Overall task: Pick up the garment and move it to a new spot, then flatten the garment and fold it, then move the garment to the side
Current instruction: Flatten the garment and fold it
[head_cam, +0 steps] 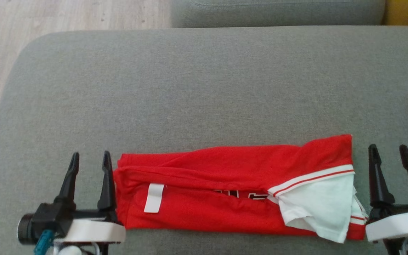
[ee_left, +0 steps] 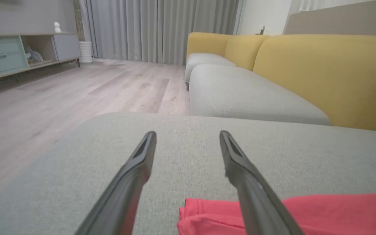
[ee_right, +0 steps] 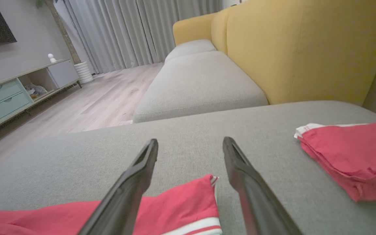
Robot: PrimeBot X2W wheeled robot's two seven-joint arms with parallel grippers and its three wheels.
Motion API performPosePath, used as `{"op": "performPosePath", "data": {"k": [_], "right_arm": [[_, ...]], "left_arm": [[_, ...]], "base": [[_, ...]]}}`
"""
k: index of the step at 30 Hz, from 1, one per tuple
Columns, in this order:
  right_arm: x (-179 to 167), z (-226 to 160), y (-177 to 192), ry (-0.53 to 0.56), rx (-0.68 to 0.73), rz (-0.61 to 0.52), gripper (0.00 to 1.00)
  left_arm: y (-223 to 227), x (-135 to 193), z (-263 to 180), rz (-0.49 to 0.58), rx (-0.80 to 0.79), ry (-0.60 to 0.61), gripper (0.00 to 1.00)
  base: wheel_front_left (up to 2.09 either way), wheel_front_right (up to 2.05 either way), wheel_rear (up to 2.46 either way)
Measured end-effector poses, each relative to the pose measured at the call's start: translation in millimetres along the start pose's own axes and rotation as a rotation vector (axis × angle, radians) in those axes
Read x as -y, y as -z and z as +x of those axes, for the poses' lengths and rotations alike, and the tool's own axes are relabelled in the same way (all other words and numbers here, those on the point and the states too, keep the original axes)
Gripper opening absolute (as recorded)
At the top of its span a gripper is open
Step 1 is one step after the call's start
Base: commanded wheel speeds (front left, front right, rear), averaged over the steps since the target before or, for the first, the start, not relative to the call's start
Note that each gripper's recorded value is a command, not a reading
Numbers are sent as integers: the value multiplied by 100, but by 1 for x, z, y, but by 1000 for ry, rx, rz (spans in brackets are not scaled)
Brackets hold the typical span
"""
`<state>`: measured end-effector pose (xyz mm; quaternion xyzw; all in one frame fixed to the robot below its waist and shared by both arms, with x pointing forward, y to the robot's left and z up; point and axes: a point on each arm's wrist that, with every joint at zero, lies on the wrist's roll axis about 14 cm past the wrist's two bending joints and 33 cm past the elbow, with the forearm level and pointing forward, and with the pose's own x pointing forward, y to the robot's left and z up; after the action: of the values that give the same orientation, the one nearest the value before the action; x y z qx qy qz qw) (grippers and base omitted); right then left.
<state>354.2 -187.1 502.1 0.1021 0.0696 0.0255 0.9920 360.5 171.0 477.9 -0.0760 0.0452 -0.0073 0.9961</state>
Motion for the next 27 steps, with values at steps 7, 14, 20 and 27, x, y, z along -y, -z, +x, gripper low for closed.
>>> {"op": "performPosePath", "data": {"k": [7,14,20,27], "right_arm": [[-21,5,-14,-56,47,-112,100],[-25,8,-11,-69,34,-123,100],[-22,10,-4,-62,6,-120,100],[13,4,78,22,-272,-73,100]], "left_arm": [[-35,12,5,76,131,52,100],[-28,6,12,106,108,48,100],[-25,3,14,111,98,40,100],[-28,3,15,95,109,34,100]], "base": [[0,0,0],[0,0,0],[0,0,0],[0,0,0]]}}
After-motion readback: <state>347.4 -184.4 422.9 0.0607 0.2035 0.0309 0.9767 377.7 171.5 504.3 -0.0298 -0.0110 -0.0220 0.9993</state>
